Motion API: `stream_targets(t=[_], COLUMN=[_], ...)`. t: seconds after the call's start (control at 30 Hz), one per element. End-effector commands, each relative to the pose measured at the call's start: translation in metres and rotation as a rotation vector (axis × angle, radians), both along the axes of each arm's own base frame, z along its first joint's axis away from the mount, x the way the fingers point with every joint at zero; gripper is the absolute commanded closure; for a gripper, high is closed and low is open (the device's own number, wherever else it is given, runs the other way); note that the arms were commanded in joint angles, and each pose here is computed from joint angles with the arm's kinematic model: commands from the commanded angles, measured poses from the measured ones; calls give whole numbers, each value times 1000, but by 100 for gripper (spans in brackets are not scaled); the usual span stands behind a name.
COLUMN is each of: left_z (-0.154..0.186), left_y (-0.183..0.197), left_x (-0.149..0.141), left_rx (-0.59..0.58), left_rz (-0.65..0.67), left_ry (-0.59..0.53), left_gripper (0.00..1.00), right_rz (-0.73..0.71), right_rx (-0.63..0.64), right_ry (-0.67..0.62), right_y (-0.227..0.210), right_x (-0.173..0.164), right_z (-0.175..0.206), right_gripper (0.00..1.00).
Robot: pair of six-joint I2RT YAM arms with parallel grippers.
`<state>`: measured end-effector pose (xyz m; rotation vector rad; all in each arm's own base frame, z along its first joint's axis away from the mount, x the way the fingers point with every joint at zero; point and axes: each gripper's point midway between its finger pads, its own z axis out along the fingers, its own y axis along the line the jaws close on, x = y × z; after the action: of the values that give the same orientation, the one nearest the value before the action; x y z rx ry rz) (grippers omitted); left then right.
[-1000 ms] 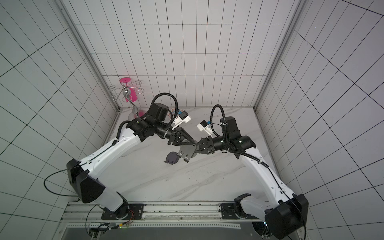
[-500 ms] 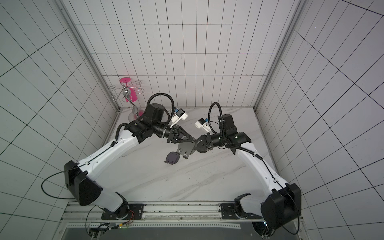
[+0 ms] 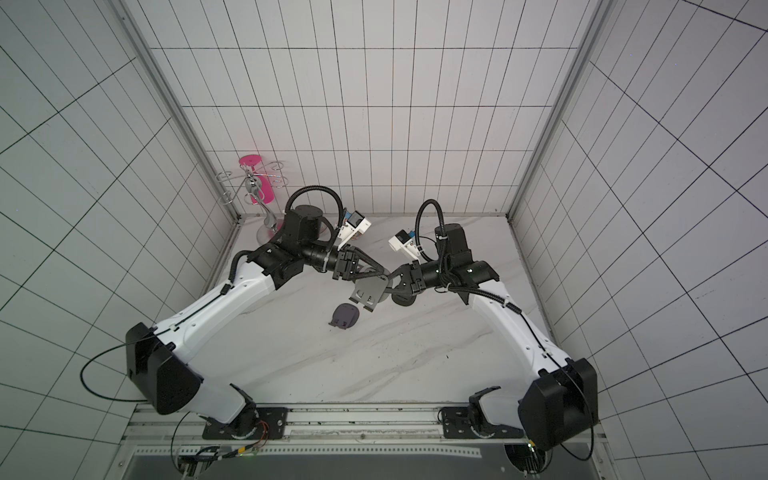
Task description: Open the phone stand
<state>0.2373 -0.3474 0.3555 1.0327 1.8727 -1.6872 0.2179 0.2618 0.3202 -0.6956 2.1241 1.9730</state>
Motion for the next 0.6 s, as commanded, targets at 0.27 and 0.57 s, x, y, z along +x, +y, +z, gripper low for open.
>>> stream_targets(t=[0.27,0.57], left_z=[71,72], left_y=[8,8], left_x=[-50,-40], left_rx=[-185,-151], left_rz=[-166,-125], left_ry=[-257,-288], left_gripper=[100,100], right_rz=[-201,-277], right_rx=[-229,-400], right_ry=[362,341], right_y=[-3,-13], right_x=[56,67], right_z=[-92,-125], right_gripper=[100,100])
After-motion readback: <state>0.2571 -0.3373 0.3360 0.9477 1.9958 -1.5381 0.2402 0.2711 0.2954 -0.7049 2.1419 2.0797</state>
